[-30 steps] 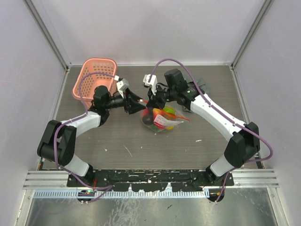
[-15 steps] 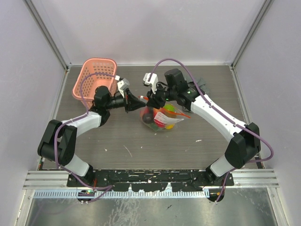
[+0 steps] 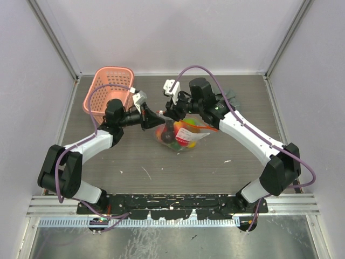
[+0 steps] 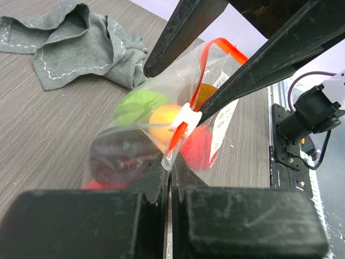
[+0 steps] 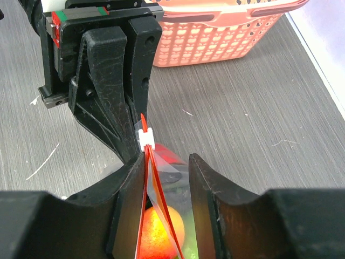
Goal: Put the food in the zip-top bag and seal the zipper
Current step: Zip the zipper food storage bag at the center of the board.
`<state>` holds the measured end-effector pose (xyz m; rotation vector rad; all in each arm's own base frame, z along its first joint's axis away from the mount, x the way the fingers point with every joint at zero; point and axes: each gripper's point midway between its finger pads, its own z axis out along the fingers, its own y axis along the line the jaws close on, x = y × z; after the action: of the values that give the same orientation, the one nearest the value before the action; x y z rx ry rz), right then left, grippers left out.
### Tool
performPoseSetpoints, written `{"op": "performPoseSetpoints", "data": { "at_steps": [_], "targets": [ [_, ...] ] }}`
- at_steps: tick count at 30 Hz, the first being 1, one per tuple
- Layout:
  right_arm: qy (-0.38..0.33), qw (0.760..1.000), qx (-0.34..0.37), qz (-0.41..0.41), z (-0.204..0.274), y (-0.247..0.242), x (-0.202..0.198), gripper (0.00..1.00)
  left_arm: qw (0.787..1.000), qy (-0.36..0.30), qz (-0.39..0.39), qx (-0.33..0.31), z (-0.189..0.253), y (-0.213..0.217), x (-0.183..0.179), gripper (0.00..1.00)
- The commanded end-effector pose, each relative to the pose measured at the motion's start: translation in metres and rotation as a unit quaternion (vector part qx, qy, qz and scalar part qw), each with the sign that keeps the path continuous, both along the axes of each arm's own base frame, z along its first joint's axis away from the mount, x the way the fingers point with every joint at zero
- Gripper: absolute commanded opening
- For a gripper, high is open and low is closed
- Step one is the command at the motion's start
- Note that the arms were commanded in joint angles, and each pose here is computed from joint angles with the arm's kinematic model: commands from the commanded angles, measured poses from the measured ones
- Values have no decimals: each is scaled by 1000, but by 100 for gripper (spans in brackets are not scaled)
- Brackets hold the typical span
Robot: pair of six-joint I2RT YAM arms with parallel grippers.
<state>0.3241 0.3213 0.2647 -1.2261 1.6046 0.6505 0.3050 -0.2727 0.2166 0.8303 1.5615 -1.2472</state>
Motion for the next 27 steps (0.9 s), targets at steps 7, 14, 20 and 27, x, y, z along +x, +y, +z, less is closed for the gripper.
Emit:
{"op": "performPoseSetpoints", "data": {
  "at_steps": [7, 14, 20, 27],
  "targets": [
    [-32, 997, 43, 58, 30, 23, -4, 45, 999, -40, 7, 0, 18, 2, 2, 0],
    [-24, 996, 35, 74, 22, 27, -6, 46, 999, -36, 10, 3, 17, 2, 4, 0],
    [-28, 996, 36, 71, 22, 32, 0, 44, 999, -34, 12, 7, 16, 3, 5, 0],
    [-23, 996, 34, 76, 17, 33, 0, 35, 999, -32, 15, 8, 16, 3, 6, 0]
  ]
}}
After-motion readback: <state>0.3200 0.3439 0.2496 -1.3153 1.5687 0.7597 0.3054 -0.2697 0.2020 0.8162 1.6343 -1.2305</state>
